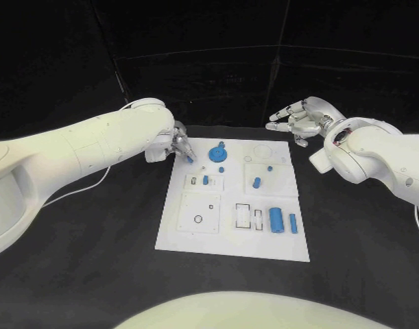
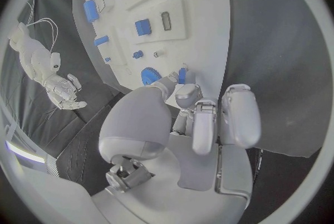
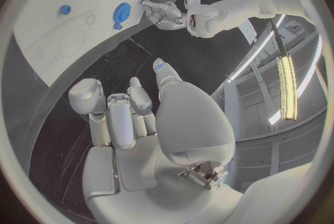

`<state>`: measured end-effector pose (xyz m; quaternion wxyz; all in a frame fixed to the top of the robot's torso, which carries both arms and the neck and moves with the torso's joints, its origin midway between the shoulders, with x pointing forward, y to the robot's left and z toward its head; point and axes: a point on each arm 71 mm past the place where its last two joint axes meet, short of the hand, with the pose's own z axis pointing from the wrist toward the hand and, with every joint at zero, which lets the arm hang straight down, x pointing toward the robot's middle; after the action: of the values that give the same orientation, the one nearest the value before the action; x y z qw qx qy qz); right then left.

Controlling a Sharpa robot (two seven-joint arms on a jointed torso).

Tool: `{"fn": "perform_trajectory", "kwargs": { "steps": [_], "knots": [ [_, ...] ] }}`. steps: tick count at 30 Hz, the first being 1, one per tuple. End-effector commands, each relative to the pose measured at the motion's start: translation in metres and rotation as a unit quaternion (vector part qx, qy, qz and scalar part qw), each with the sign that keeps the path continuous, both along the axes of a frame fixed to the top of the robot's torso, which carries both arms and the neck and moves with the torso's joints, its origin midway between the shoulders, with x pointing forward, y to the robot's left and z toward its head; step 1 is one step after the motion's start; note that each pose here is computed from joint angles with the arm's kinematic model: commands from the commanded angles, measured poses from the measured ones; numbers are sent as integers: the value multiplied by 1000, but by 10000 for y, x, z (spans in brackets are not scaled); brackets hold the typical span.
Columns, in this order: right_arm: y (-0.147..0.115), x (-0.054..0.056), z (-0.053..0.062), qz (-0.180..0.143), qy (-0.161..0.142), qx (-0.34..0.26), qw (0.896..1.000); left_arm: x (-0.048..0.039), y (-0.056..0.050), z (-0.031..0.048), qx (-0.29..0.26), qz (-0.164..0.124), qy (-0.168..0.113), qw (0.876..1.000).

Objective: Assemble the parts on the task board

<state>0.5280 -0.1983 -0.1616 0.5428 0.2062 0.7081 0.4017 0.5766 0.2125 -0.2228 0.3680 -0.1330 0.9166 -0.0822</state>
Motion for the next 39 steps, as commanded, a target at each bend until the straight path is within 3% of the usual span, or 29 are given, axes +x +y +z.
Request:
{"fn": "perform_trajectory", "kwargs": {
  "steps": [1, 13, 21, 28, 39],
  "knots": [
    [4, 1, 12, 5, -2, -4, 1000, -10, 19, 32, -28, 13, -16, 999],
    [-16, 4, 7, 4, 0, -5, 1000, -230, 68, 84, -69, 18, -28, 997],
    [-35, 10, 3, 2, 1, -6, 1000, -464, 28, 52, -81, 1, -39, 996],
    [-34, 17, 0, 2, 2, -7, 1000, -654, 18, -40, -74, -10, -59, 995],
    [-26, 21, -3, 3, 2, -7, 1000, -752, -3, -97, -54, -22, -84, 995]
  ]
}}
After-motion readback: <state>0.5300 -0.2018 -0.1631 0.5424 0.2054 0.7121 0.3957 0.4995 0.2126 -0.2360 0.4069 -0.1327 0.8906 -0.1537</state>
